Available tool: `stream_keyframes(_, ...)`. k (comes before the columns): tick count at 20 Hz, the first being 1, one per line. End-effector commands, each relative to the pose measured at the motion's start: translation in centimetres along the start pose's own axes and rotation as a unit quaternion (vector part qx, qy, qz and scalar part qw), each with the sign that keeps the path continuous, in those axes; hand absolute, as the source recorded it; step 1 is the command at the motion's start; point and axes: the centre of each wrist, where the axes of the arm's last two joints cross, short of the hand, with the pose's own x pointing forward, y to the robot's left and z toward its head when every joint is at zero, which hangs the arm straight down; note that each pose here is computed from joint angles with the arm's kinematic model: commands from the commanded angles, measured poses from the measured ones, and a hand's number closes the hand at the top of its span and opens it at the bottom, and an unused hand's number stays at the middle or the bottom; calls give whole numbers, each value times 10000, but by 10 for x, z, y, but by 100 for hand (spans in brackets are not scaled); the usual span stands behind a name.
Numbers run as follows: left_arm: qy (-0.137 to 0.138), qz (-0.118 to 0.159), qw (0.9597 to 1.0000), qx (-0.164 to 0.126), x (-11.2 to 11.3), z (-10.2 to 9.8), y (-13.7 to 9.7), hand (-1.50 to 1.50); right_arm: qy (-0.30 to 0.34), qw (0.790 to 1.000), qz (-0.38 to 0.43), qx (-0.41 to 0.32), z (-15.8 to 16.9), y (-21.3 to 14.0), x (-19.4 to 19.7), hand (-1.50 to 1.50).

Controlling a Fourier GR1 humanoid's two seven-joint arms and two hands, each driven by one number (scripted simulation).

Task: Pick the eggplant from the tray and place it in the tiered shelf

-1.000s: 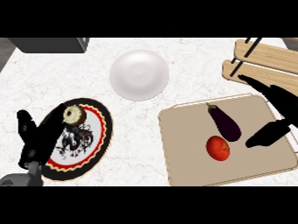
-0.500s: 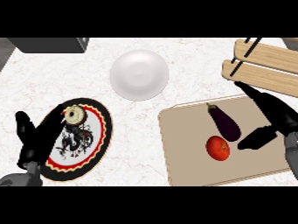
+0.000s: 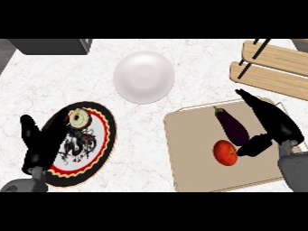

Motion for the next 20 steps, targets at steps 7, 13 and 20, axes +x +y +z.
stream_keyframes(7,18,-24,10000,-43,-10,5,0,0,85,9994,284,-206,-31,4,-14,-150)
stream_keyframes(13,68,-4,10000,32,-5,-2,-1,0,-77,9995,-36,-319,-41,38,-26,-150)
stream_keyframes(20,63,-77,9999,-82,5,-1,-17,0,-298,9995,53,-129,-55,52,-15,-150)
